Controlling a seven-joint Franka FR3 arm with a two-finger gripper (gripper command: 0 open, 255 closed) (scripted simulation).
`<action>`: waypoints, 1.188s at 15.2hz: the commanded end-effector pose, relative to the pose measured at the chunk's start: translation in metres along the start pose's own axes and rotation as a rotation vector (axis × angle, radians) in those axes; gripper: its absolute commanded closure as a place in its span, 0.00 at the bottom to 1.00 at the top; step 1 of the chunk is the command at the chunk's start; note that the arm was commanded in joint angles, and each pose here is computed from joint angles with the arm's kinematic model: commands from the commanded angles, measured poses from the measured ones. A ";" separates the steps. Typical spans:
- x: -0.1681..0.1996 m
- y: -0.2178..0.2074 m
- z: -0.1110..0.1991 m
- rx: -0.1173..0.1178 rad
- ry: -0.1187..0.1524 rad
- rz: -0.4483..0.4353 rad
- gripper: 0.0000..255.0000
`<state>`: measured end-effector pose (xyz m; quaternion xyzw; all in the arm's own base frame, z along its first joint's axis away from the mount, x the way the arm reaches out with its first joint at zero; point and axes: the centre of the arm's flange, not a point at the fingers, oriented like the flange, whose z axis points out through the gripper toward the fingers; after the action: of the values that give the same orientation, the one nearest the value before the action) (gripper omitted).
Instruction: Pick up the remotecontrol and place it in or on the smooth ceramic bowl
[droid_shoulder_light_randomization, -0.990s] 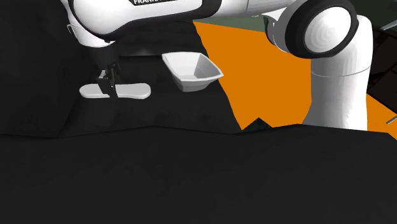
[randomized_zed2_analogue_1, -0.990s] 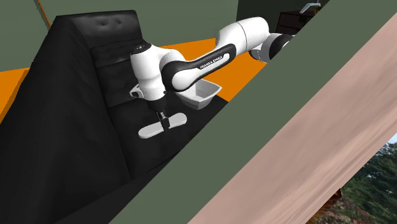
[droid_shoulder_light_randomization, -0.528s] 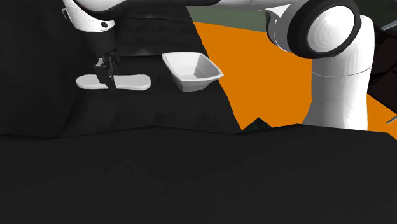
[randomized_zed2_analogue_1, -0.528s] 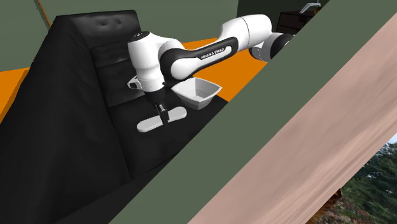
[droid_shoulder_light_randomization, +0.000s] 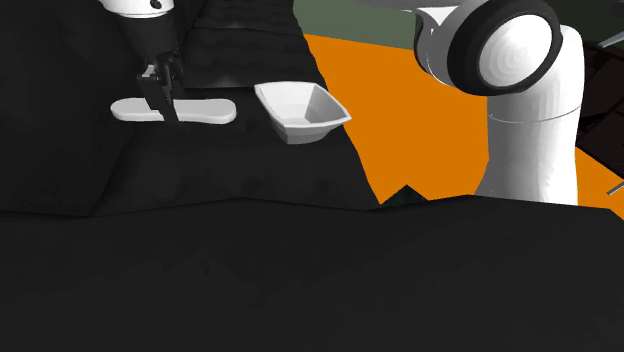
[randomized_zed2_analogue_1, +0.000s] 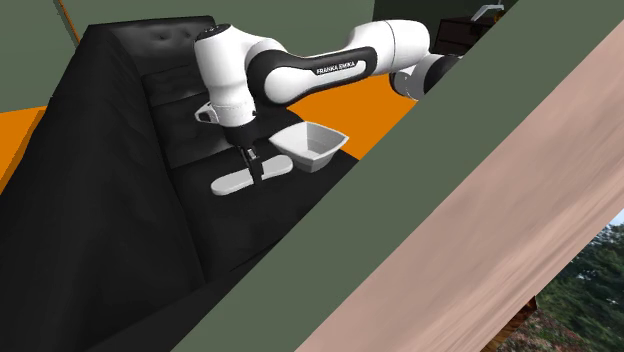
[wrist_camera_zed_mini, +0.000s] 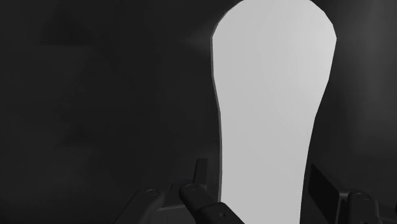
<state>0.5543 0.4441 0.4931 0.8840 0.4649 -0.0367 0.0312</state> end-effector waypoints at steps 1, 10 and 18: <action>-0.002 0.000 -0.011 0.000 0.000 0.000 1.00; -0.047 0.031 -0.030 0.000 0.000 0.000 1.00; -0.132 0.092 -0.023 0.000 0.000 0.000 1.00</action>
<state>0.5574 0.3003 0.5306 0.8843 0.4645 -0.0368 0.0315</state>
